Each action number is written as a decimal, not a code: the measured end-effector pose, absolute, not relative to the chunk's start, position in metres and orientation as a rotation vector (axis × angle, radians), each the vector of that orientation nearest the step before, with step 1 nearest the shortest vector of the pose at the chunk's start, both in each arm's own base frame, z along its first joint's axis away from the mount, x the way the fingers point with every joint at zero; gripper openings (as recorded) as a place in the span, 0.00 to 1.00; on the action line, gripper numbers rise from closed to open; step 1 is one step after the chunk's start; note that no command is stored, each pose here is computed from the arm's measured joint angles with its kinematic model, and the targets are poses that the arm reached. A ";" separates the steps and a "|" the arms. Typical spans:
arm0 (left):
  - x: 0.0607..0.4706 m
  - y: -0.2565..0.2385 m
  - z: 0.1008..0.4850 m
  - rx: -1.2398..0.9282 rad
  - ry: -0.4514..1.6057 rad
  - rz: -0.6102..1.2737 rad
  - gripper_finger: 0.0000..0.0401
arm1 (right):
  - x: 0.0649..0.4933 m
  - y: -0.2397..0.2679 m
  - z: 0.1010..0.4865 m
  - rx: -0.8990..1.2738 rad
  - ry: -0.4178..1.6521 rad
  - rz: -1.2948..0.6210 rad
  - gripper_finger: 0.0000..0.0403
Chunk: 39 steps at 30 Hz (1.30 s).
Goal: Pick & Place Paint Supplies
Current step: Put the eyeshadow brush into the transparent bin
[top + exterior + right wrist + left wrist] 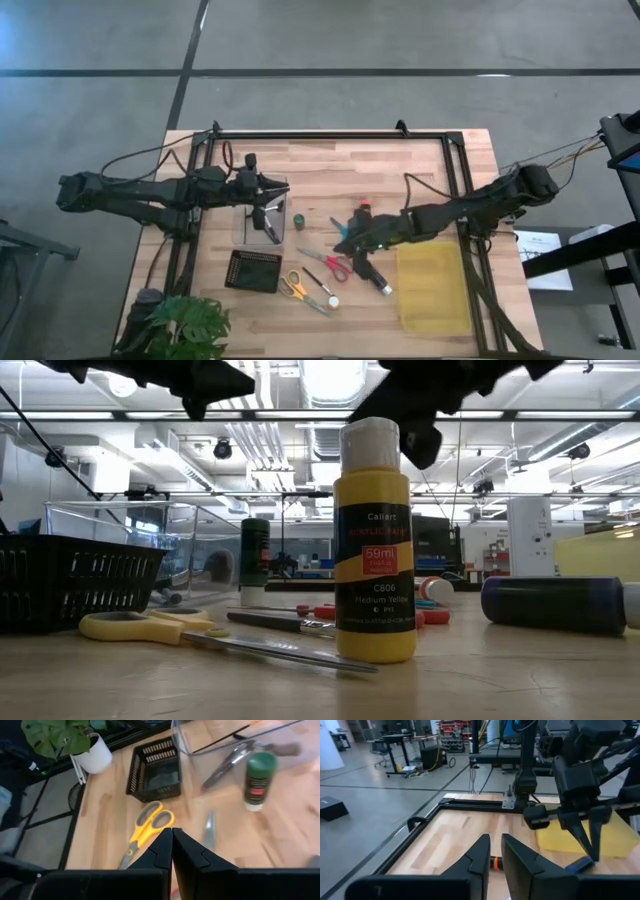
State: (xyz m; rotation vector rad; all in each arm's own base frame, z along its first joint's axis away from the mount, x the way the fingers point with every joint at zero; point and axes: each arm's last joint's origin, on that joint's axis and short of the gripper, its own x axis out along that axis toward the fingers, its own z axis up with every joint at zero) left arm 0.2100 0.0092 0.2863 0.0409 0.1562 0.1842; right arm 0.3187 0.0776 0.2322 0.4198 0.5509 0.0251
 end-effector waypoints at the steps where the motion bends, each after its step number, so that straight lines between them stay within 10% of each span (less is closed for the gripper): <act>1: 0.210 0.009 0.287 0.040 0.149 0.181 0.15 | 0.325 0.081 0.233 0.420 0.574 0.029 0.02; 14: 0.191 0.007 0.296 0.056 0.140 0.124 0.15 | 0.402 0.133 0.255 0.379 0.937 -0.165 0.35; 39: 0.140 0.006 0.305 -0.026 0.145 0.130 0.15 | 0.457 0.137 0.197 0.550 1.376 -0.407 0.36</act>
